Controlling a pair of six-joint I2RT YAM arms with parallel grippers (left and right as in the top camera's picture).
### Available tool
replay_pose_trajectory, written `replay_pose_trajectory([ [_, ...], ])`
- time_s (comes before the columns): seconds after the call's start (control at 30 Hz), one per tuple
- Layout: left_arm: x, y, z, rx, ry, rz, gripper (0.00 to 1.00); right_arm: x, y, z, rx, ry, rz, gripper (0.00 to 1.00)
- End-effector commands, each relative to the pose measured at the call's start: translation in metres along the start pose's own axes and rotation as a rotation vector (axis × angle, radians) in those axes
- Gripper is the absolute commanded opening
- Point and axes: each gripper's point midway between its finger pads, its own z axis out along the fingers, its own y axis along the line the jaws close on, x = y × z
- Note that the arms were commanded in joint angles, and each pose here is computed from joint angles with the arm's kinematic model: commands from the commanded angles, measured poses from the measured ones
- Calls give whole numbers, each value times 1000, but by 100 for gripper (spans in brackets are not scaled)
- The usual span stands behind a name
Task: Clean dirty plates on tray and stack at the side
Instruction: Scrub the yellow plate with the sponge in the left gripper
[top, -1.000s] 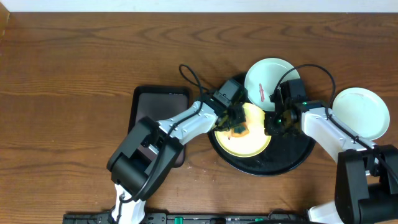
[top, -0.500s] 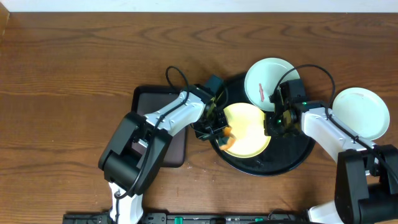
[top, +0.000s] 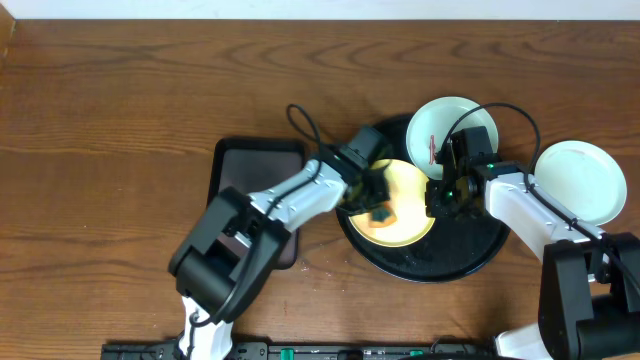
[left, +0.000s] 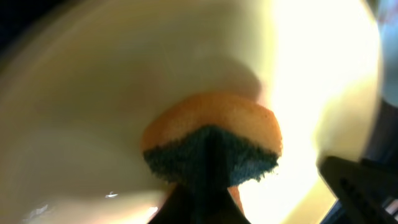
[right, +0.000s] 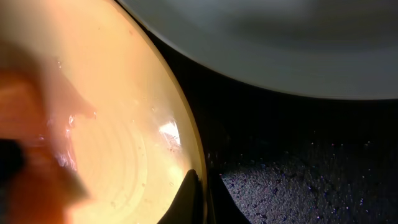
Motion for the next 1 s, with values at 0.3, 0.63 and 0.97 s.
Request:
replay_pose_trajectory([
  [0.3,-25,-14,29,-81,-260,433,8,0,-2,2,24,0,-6,1],
  [0.63,-53,50,9,-308,-265,371,7,1,-2,2,24,2,-5,1],
  [0.97,-56,72,-3,-255,-168,51,7,0,-2,2,24,0,-6,1],
])
